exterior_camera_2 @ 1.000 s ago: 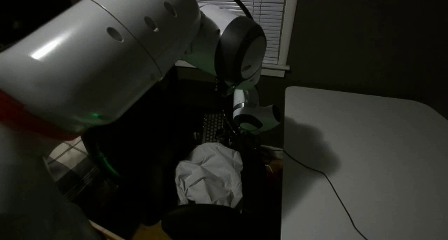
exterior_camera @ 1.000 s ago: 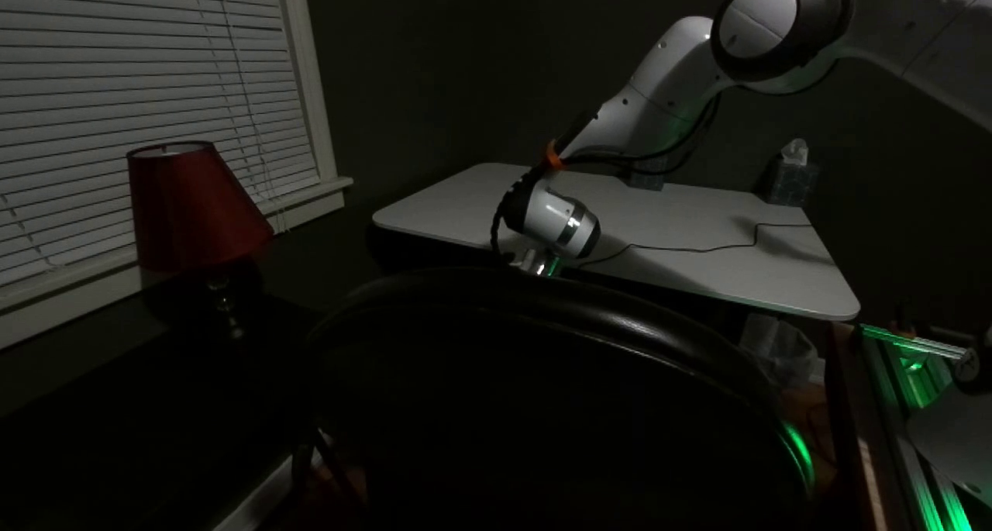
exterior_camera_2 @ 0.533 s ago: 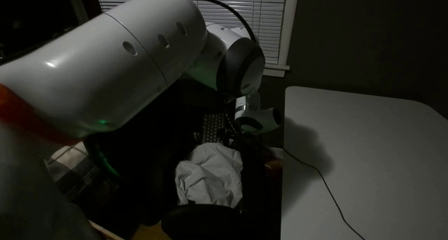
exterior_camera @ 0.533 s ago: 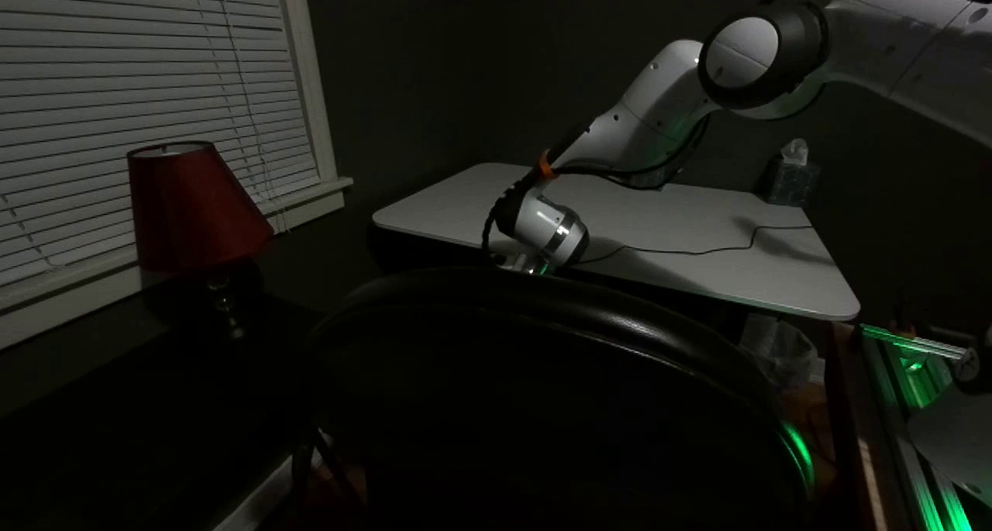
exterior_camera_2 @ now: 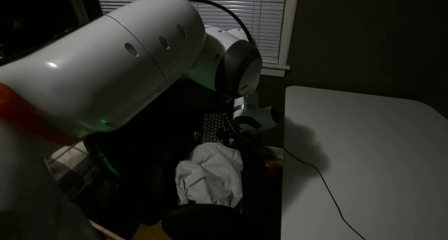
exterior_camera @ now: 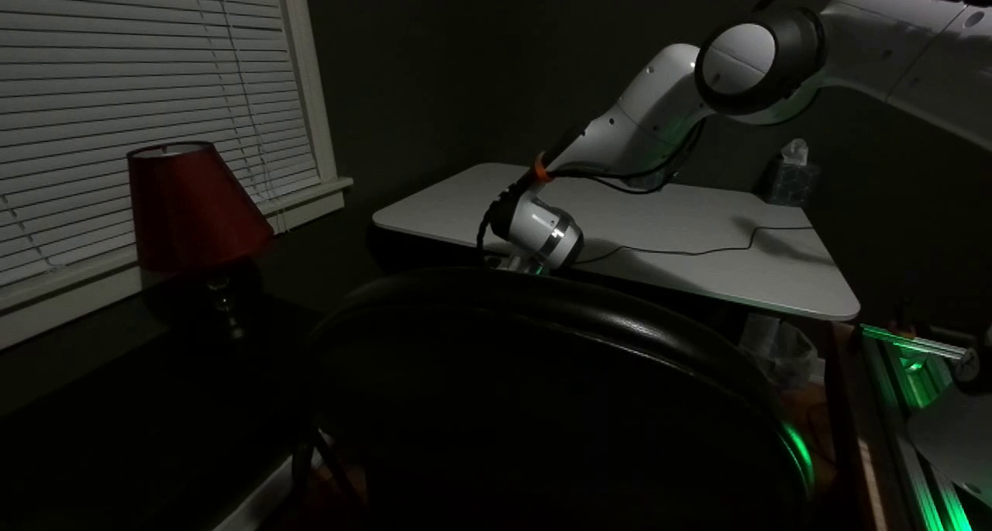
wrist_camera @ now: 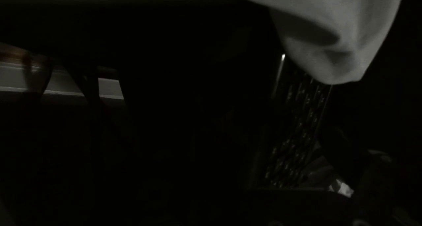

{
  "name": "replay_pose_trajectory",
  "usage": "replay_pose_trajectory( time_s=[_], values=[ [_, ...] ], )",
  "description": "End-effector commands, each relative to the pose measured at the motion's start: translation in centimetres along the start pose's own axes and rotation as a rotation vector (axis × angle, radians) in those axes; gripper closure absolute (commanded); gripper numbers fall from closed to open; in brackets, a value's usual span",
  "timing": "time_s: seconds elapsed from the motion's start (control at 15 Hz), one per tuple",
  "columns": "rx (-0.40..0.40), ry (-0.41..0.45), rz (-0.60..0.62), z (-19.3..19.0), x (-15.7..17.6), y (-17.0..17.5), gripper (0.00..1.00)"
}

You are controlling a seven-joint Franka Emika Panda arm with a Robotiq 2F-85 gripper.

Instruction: Put the keyboard on the table

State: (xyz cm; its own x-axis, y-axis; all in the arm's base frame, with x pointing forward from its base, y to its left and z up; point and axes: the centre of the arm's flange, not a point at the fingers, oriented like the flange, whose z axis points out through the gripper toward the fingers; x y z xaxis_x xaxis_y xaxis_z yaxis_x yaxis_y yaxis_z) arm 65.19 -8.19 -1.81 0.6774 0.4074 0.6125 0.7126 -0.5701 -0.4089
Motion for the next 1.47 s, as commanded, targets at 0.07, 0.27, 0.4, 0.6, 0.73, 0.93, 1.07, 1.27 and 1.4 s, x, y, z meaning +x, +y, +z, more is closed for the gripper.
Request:
replay_pose_trajectory(
  time_s=[0.07, 0.27, 0.4, 0.6, 0.73, 0.93, 1.07, 1.27, 1.4],
  values=[
    [0.012, -0.007, -0.039, 2.8, -0.1, 1.7, 0.00],
    [0.074, 0.018, -0.010, 3.5, -0.8, 2.2, 0.00],
    [0.147, 0.038, 0.016, 3.6, -1.3, 2.3, 0.00],
    [0.257, 0.079, 0.050, 3.0, -1.7, 2.3, 0.00],
    [0.321, 0.114, 0.073, 2.3, -1.7, 2.3, 0.00],
    [0.387, 0.150, 0.108, 1.5, -1.8, 2.5, 0.00],
    [0.404, 0.150, 0.120, 1.5, -2.1, 2.8, 0.26],
    [0.407, 0.144, 0.128, 1.7, -2.5, 3.1, 0.34],
    [0.403, 0.138, 0.126, 1.9, -2.6, 3.3, 0.51]
  ],
)
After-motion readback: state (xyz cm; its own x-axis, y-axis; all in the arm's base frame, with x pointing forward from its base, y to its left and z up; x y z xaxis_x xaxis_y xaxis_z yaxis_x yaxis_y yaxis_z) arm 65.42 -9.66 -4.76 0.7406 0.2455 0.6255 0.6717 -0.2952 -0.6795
